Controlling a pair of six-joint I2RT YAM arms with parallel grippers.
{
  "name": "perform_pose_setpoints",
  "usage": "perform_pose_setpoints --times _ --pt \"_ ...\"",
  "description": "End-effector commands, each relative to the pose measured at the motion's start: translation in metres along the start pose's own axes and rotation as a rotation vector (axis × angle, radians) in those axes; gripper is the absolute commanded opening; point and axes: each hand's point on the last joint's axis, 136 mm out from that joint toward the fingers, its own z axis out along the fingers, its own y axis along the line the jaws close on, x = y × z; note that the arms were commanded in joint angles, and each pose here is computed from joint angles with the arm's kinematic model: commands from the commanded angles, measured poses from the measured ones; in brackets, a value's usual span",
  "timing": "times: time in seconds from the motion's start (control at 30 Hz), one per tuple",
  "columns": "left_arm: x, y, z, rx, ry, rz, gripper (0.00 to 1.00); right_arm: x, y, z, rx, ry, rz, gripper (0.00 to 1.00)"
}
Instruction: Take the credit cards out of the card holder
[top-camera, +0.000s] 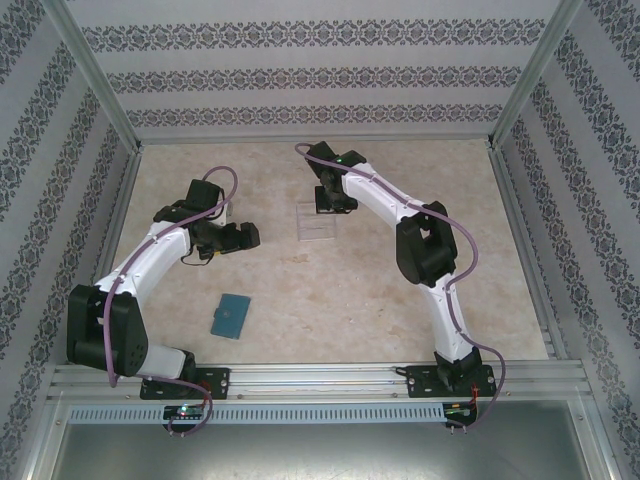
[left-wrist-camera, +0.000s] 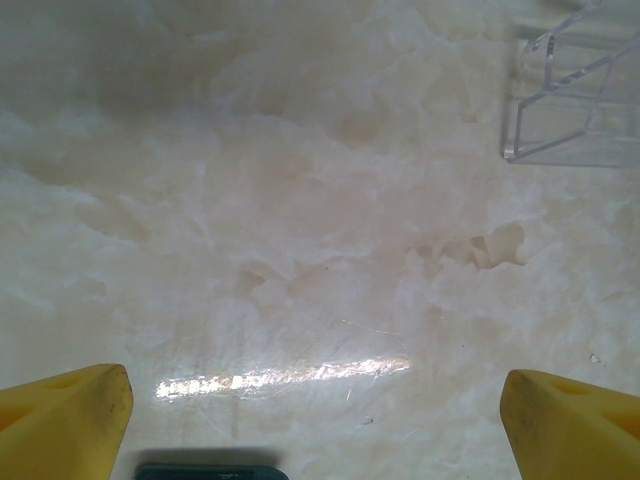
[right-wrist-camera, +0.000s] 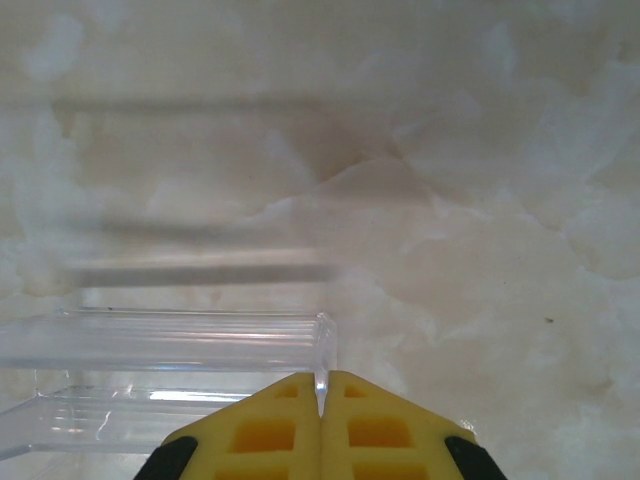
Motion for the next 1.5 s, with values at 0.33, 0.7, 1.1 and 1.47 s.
perform_pose_setpoints --times 0.33,0.7,1.1,1.47 --pt "0.005 -0.001 0.000 -0.007 0.005 0.008 0.96 0.002 -0.005 0.008 0.016 0.034 0.041 0.02" --pt "0.009 0.001 0.000 -0.023 0.020 0.000 0.96 0.002 -0.007 0.007 0.007 0.034 0.055 0.08" --pt "0.038 0.017 -0.006 -0.155 0.078 0.006 0.95 -0.010 0.000 -0.028 -0.074 -0.037 0.067 0.20" --pt "0.098 0.040 0.000 -0.289 0.153 -0.114 0.96 -0.009 0.005 -0.058 -0.155 -0.068 0.058 0.24"
